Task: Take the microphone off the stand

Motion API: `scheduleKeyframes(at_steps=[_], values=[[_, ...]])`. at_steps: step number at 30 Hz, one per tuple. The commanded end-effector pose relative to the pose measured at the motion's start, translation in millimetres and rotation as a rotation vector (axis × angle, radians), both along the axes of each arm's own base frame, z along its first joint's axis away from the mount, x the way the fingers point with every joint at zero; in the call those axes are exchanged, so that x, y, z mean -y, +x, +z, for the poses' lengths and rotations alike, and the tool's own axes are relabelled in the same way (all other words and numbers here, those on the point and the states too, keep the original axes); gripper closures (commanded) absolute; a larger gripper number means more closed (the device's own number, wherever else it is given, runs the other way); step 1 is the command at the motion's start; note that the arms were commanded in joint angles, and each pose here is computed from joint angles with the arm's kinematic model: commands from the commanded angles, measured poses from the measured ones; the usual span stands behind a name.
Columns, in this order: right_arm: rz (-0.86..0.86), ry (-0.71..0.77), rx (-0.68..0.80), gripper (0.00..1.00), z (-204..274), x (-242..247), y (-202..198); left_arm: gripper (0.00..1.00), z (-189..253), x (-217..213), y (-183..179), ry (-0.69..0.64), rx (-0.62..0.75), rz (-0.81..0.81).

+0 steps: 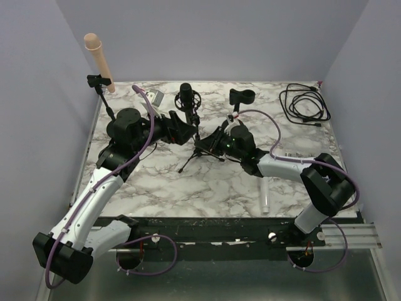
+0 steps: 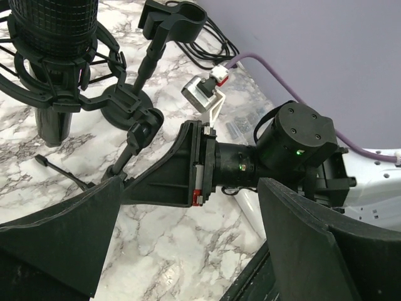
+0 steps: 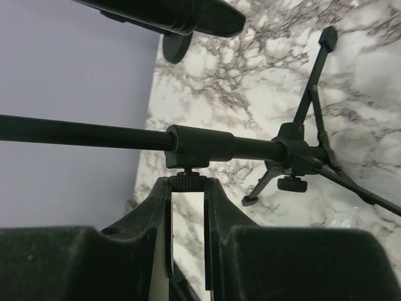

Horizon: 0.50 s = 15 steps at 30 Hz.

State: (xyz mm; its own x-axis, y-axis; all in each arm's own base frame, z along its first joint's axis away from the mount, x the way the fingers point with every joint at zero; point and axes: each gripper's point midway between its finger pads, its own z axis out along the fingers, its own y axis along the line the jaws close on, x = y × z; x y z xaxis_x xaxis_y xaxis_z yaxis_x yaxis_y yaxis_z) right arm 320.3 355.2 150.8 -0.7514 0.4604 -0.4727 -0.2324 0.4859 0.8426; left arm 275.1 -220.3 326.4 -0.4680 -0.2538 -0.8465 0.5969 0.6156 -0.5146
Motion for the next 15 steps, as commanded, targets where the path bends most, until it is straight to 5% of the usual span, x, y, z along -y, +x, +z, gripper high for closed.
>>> scheduleKeyframes(at_steps=[1,15], values=[[-0.102,-0.373,0.008,0.99,-50,33,8,0.1,3,-9,3,0.009,0.039,0.049],[-0.269,-0.938,0.33,0.99,-16,30,3,0.1,11,-28,4,0.02,0.098,0.15]])
